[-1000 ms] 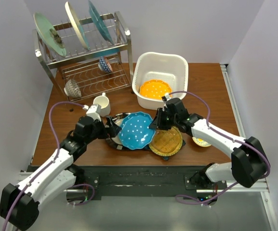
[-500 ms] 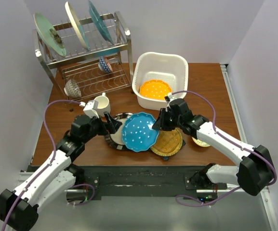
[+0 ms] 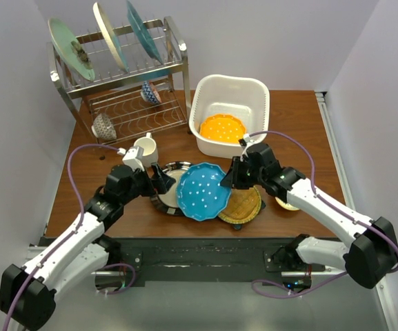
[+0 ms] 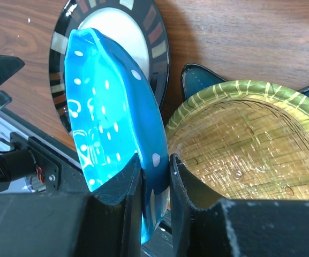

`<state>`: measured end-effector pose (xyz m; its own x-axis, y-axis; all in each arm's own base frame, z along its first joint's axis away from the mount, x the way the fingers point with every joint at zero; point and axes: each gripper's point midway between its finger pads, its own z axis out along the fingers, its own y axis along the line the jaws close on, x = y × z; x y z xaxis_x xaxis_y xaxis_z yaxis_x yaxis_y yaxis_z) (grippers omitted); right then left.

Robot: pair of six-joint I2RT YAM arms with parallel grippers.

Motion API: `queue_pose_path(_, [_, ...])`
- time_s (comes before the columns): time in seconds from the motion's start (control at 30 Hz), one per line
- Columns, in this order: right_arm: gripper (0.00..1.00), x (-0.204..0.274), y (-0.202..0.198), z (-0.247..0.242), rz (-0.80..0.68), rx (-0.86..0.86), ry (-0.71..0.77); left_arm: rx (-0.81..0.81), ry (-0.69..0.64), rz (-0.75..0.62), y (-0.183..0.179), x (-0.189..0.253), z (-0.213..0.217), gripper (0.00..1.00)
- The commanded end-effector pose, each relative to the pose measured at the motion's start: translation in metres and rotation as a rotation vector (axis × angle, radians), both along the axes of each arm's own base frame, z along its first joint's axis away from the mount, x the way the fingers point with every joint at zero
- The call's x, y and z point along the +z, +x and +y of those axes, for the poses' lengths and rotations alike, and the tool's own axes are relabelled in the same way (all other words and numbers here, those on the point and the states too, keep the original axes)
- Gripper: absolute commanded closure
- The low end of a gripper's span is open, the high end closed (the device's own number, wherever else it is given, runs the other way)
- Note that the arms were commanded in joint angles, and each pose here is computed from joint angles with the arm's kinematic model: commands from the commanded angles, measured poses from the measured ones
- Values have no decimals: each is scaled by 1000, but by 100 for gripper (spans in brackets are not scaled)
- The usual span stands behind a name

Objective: Place the plates into the plastic bin on the countertop
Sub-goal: Pick up the plate at the center of the board.

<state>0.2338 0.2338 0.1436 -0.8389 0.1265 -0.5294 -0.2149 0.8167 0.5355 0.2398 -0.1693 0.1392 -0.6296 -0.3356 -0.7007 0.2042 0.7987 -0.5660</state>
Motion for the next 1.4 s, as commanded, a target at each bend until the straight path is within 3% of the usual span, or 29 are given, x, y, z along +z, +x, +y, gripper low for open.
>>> queue_pose_path(0.0, [100, 46, 8, 13, -119, 1, 137, -11, 25, -34, 5, 14, 0, 0])
queue_pose_path(0.1, [100, 50, 8, 12, -126, -3, 137, 14, 74, -30, 6, 16, 8, 0])
queue_pose_path(0.67, [100, 60, 7, 11, -147, 4, 143, 63, 68, 11, 4, 7, 14, 0])
queue_pose_path(1.37, [100, 118, 41, 21, -258, 8, 103, 91, 78, 44, 1, -9, 19, 0])
